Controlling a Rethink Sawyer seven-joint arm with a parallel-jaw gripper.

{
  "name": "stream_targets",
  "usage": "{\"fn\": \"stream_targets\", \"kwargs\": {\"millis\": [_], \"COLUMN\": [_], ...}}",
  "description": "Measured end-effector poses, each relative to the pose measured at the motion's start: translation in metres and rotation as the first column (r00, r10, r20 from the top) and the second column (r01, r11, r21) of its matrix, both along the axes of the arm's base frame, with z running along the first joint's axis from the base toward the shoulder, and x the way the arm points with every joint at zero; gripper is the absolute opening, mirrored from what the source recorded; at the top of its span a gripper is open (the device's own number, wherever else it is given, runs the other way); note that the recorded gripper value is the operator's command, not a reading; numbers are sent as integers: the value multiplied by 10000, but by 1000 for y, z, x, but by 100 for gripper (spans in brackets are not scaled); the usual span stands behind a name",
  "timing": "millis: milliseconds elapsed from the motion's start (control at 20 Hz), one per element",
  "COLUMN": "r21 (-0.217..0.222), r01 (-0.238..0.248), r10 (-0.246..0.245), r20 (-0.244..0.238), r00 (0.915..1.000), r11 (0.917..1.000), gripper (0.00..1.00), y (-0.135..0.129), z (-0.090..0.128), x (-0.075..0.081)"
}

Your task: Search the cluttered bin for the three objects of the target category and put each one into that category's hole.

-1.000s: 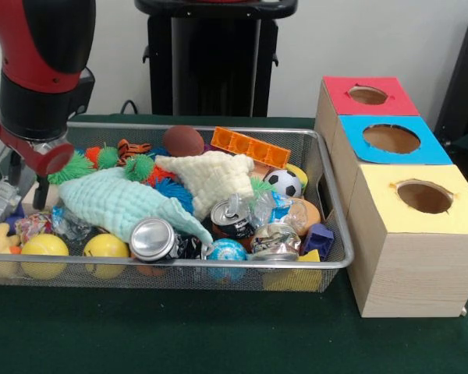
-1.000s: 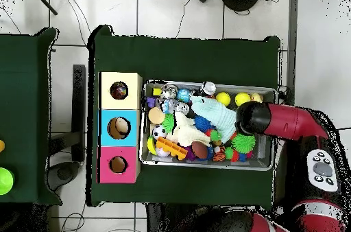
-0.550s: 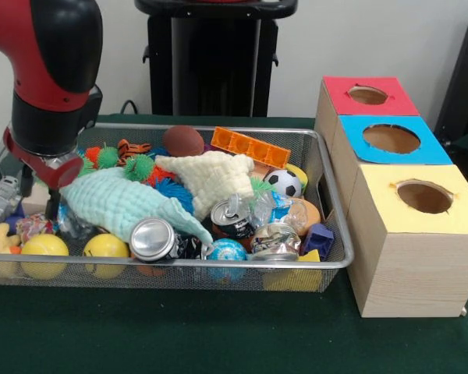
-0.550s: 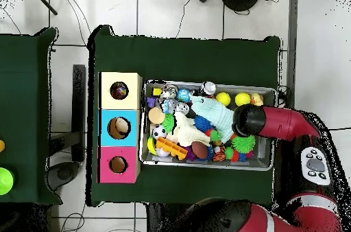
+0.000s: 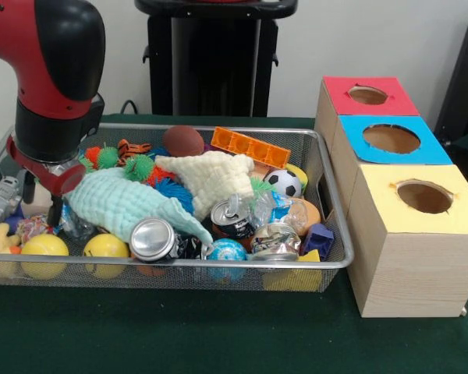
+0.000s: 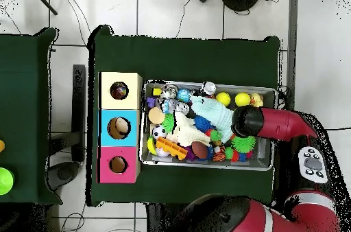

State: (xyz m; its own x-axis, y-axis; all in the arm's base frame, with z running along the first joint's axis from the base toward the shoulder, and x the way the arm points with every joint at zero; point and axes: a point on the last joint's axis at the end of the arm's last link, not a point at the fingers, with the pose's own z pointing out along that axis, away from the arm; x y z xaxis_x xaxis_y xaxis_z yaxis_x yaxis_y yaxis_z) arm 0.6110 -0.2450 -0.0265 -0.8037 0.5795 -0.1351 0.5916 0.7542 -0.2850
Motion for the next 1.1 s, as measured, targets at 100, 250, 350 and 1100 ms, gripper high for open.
{"fn": "stream_targets", "kwargs": {"millis": [100, 250, 350, 1100], "r21": [-51, -110, -140, -266], "r01": [-32, -78, -118, -271], "r10": [32, 78, 118, 283], "r20": [1, 13, 49, 463], "r00": [10000, 10000, 9999, 9985], "r11": [10000, 9999, 9998, 9993], "gripper": [100, 100, 100, 100], "y": [0, 0, 1, -2], "z": [0, 0, 0, -1], "x": [0, -1, -1, 8]}}
